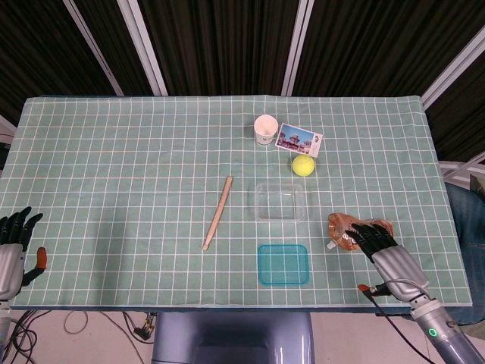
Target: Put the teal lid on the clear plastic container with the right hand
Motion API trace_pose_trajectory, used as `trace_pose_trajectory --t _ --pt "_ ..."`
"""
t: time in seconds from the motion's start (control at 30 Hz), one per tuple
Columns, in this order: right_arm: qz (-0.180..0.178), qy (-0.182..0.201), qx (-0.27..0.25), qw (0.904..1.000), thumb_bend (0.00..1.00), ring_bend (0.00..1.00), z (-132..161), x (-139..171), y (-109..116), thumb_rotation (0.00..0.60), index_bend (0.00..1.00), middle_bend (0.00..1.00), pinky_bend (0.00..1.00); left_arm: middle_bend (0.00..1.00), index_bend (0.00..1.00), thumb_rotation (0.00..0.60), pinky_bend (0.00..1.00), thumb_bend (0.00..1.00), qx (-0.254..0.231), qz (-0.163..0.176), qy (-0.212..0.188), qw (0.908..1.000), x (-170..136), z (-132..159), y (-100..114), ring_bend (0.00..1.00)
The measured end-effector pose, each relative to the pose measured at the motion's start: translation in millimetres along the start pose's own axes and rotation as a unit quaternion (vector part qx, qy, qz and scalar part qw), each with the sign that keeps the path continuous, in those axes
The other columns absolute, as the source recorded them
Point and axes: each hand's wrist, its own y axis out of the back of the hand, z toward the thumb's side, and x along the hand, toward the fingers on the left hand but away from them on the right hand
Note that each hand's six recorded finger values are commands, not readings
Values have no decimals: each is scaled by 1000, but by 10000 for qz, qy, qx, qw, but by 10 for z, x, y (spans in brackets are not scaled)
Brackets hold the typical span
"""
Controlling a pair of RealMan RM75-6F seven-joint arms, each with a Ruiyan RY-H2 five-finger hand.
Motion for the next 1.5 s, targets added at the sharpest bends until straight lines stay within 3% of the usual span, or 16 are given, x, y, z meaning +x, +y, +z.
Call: trace_pose_trajectory --t 0.37,0.67,0.9,1.5 --pt "589 -290 313 9974 158 0 515 -399 -207 600 0 58 0 0 110 600 0 568 -87 -45 11 10000 0 -9 6 0" --pt "1122 -554 98 9921 157 0 947 -614 -539 600 0 58 0 0 111 600 0 568 -141 -84 40 9999 4 -19 4 0" --pt "1024 -518 117 9933 157 0 1248 -736 -621 600 0 79 0 0 111 600 0 568 -157 -94 63 9998 1 -25 6 0" --pt "1029 -697 30 9922 157 0 1370 -966 -831 600 0 131 0 0 111 600 0 568 -174 -112 105 9997 6 -38 4 0"
